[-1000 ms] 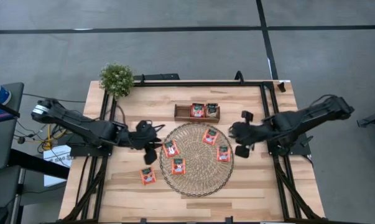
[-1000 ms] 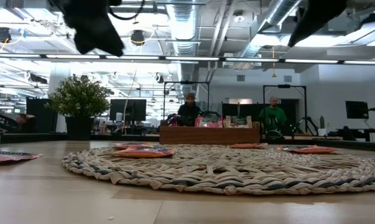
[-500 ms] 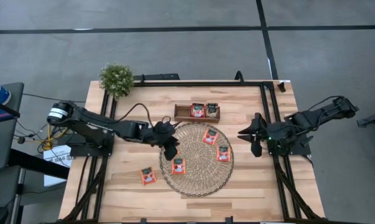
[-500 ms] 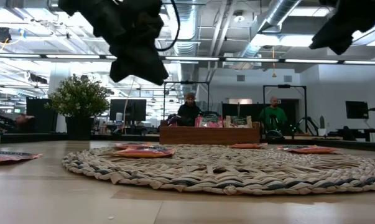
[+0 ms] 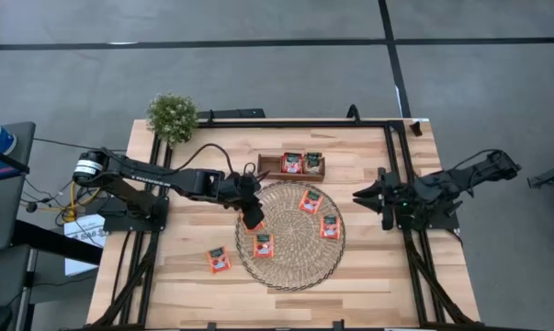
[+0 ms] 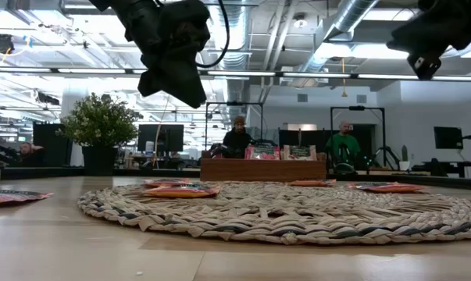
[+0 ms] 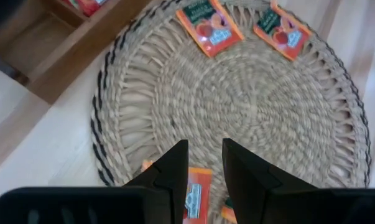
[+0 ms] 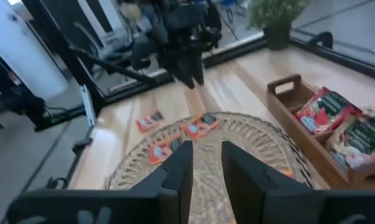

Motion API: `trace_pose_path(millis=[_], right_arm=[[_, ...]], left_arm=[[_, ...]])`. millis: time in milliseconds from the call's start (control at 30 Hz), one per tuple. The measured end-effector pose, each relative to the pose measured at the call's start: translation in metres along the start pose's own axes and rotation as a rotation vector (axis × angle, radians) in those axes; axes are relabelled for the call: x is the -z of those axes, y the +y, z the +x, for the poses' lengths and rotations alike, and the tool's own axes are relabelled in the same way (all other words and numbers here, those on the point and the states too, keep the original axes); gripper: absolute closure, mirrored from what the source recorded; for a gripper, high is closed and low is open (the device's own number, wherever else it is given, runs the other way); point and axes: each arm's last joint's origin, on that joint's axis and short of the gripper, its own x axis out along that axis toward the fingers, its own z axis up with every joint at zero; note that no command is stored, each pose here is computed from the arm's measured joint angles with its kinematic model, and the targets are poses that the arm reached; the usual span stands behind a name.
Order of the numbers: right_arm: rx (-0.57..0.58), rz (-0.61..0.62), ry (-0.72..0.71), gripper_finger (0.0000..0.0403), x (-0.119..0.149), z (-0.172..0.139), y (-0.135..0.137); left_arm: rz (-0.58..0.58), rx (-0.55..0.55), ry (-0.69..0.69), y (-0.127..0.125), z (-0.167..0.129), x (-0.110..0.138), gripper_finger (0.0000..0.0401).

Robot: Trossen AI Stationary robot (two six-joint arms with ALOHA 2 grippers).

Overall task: Pick & Place Tea
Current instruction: Put the orange tea bag into the left section of the wooden organizer

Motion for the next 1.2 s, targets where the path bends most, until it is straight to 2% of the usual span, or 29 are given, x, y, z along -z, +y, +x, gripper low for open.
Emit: trace_pose_path(millis=[133, 333, 567, 833, 1200], right_arm=[[-0.031, 0.011, -0.075, 0.0326, 0.006, -0.005, -0.005], [-0.031, -0.072, -0.127, 0.0326, 0.005, -0.014, -0.01], [0.05, -0.058, -0.08, 0.0326, 0.011, -0.017, -0.02], [0.092, -0.048, -0.091, 0.0326, 0.01, -0.016, -0.023], [0.147, -0.046, -0.098, 0.0326, 0.009, -0.016, -0.027]], left_arm=[[-0.017, 0.021, 0.035, 0.0, 0.0, 0.002, 0.0312], [-0.019, 0.037, 0.067, 0.0, 0.004, 0.004, 0.0312], [-0.053, 0.061, 0.161, -0.001, 0.02, 0.012, 0.0312], [-0.104, -0.003, 0.242, 0.005, 0.022, 0.019, 0.0312], [-0.123, -0.098, 0.243, 0.01, 0.032, 0.024, 0.0312]])
